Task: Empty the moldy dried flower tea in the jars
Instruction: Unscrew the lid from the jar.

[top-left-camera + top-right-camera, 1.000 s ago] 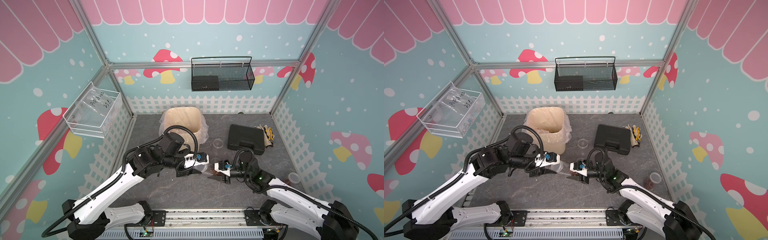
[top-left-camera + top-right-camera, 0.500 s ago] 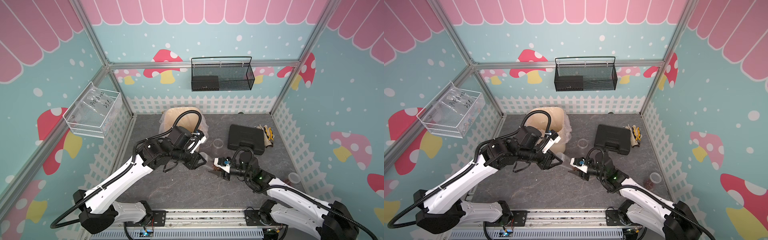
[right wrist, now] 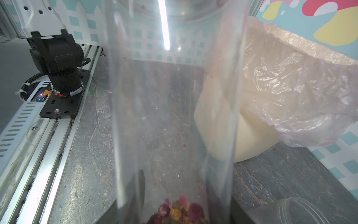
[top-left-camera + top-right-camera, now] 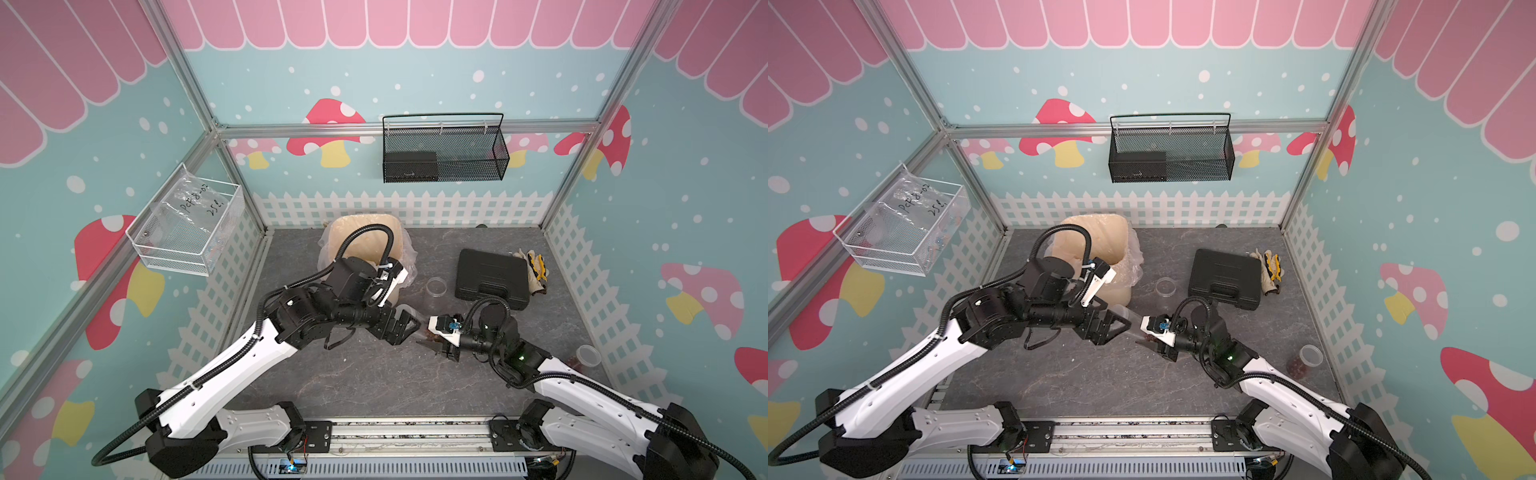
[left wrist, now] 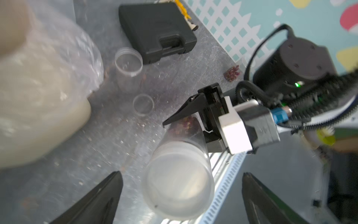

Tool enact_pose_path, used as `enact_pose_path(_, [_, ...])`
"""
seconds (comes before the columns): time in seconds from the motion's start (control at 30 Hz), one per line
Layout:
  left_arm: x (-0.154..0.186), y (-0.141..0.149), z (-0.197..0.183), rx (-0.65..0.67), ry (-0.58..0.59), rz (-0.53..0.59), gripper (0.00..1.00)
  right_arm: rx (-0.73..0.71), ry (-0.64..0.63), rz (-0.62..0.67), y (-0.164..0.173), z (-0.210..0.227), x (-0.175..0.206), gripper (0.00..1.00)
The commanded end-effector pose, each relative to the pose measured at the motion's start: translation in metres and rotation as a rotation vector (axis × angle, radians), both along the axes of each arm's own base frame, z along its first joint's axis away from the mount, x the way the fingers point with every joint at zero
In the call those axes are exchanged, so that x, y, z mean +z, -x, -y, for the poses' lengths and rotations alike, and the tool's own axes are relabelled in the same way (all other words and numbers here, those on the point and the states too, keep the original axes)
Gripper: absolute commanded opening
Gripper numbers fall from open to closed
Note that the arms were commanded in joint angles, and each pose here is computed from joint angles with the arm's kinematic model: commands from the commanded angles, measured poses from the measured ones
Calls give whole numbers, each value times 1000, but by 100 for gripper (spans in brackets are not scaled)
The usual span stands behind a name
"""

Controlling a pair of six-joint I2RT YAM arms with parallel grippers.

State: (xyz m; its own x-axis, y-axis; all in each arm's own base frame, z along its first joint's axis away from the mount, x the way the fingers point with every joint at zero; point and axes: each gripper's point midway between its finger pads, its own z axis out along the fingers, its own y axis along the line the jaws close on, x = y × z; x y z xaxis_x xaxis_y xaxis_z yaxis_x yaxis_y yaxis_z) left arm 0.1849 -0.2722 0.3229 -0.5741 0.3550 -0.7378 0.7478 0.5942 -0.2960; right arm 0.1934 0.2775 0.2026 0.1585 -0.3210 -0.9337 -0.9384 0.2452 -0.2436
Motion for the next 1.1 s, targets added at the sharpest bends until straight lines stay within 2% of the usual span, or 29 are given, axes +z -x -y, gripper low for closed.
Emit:
enact_pose_path(0.0, [33,24,-12,-280,-7,413,99,77,-32,22,15,-3,6,0])
enact_pose_path(0.07, [30,46,-16,-449,-12,565,100,130,-33,13,24,-5,5,0])
enact_pose_path(0.13, [20,63,-19,-585,-20,662,99,182,-39,7,33,-7,6,0])
enact_pose_path(0.2, [13,67,-19,-640,-42,682,99,223,-44,0,40,-7,6,0])
enact_pose_path(0.3, [-2,67,-18,-706,-114,630,99,262,-52,-7,47,-8,6,0])
enact_pose_path(0.4, [-12,61,-14,-726,-160,588,96,288,-56,-10,51,-9,7,0])
enact_pose_path(0.47, [-15,59,-10,-744,-167,584,89,290,-55,-16,51,-10,6,0])
enact_pose_path(0.6, [-17,55,-5,-762,-176,589,80,296,-54,-25,51,-11,5,0])
enact_pose_path(0.87, [-12,50,-1,-751,-164,636,77,299,-45,-48,51,-12,0,0])
enact_pose_path(1.07, [-16,49,5,-756,-151,620,60,299,-40,-60,49,-13,-2,0])
